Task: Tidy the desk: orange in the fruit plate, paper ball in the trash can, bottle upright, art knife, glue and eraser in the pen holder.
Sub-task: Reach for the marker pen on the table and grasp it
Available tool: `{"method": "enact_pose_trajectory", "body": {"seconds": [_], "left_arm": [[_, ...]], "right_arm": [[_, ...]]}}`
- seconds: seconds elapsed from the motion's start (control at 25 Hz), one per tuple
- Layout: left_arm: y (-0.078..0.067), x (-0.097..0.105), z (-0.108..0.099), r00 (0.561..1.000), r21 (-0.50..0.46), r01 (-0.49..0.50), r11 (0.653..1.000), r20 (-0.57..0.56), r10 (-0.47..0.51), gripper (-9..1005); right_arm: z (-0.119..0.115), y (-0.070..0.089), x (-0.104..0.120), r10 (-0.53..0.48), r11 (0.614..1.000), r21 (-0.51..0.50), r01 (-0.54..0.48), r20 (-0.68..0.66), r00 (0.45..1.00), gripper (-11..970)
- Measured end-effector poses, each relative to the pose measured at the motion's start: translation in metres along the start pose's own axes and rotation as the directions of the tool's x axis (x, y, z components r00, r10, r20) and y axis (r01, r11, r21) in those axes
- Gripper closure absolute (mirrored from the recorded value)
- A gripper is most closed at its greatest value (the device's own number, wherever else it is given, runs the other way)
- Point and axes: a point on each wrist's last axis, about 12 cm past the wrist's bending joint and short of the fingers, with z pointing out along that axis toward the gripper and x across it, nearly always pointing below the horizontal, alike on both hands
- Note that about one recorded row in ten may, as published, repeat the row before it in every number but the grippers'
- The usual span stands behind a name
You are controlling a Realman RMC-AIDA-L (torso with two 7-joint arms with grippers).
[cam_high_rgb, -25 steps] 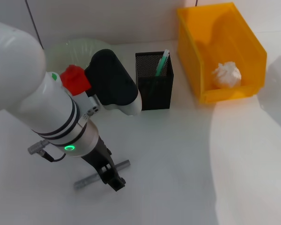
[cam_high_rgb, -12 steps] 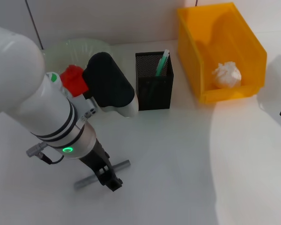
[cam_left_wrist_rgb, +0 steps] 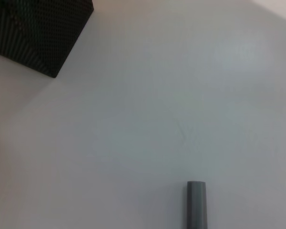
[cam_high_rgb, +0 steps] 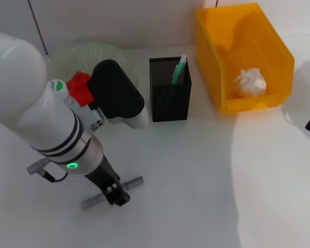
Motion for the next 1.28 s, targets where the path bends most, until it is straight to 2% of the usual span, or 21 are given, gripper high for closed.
{"method": "enact_pose_trajectory", "body": {"seconds": [0.16, 0.96, 1.28], "left_arm": [[0.0, 0.001, 0.001, 1.0, 0.002, 0.003, 1.0, -0.002, -0.003, 530], [0.007, 0.006, 0.004, 1.0, 0.009, 0.016, 1.0, -0.022, -0.015, 535], [0.007, 0.008, 0.005, 0.999, 0.009, 0.018, 1.0, -0.033, -0.018, 728]], "right_arm": [[0.002, 0.0, 0.0, 0.004, 1.0, -0.005, -0.004, 0.005, 1.0, 257], [0.013, -0.005, 0.001, 0.003, 1.0, -0.019, -0.004, -0.017, 1.0, 256], [0.016, -0.006, 0.0, 0.003, 1.0, -0.025, -0.003, -0.014, 1.0, 257]]}}
